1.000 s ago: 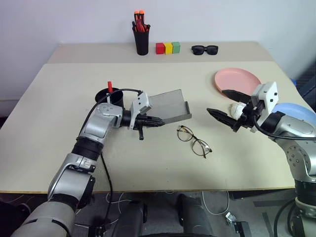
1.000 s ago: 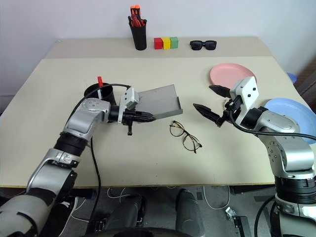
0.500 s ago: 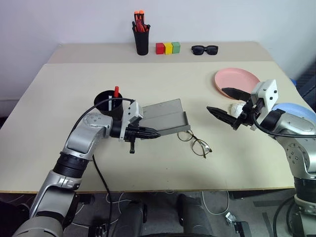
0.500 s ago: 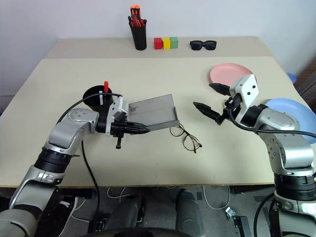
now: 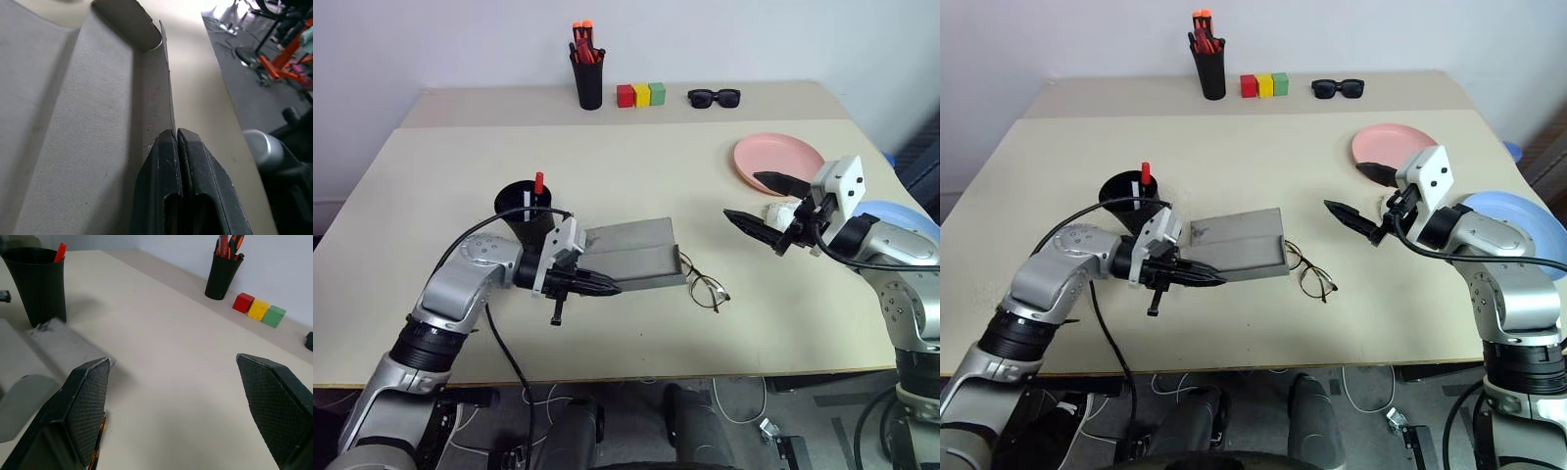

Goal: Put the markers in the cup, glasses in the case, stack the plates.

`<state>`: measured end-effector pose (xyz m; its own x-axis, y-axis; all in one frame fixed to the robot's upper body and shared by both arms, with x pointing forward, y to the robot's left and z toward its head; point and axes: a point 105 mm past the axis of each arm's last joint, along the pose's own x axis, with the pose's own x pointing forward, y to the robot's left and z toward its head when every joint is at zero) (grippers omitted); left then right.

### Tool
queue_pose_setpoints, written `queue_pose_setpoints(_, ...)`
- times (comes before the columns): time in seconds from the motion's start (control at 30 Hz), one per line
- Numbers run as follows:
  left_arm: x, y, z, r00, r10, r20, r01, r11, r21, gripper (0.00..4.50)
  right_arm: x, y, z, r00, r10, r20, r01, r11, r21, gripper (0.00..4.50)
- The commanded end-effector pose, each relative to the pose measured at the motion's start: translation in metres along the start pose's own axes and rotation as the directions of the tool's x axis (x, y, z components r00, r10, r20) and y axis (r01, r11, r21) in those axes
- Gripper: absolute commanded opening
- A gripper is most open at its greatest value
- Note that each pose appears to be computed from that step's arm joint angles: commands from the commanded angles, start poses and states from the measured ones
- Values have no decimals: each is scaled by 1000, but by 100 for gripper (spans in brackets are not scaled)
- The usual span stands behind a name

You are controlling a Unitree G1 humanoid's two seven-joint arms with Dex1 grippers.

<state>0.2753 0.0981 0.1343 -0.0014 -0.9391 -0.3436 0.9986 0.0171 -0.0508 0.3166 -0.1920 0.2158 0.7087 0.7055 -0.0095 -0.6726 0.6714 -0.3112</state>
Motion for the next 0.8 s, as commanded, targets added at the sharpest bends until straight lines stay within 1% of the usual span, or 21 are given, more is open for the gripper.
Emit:
queue_pose_setpoints(0.03, -5, -17, 9, 998, -64, 17, 64, 998, 9, 3, -3, -2, 12, 999, -7, 33, 8, 999, -41, 421)
queue_pose_setpoints(0.13, -5, -26, 3, 996, -91, 11, 91, 996, -10, 3, -2, -1, 12, 999, -4, 32, 6, 999, -40, 421)
queue_pose_setpoints(0.23, -7, -31, -4, 993, -114, -28, 113, 993, -19, 3, -1, -1, 12, 999, 1, 33, 1, 999, -40, 421)
queue_pose_setpoints(0.47, -11, -25, -27, 992, -97, -85, 94, 995, -44, 3, -2, -1, 12, 999, 4, 32, -3, 999, -34, 421)
queue_pose_setpoints(0.6, -9, -24, -32, 990, -96, -102, 94, 995, -28, 3, -1, 0, 12, 999, 9, 32, -8, 999, -35, 421)
queue_pose_setpoints(0.7, -9, -24, -37, 988, -105, -110, 101, 994, -42, 76, -1, 0, 12, 999, 13, 32, -12, 999, -35, 421)
queue_pose_setpoints(0.73, -9, -24, -37, 989, -102, -108, 99, 995, -33, 116, -2, 0, 12, 999, 12, 31, -11, 999, -36, 421)
queue_pose_setpoints(0.8, -8, -22, -37, 990, -90, -108, 88, 996, -20, 226, -2, 1, 12, 1000, 13, 28, -12, 999, -38, 421)
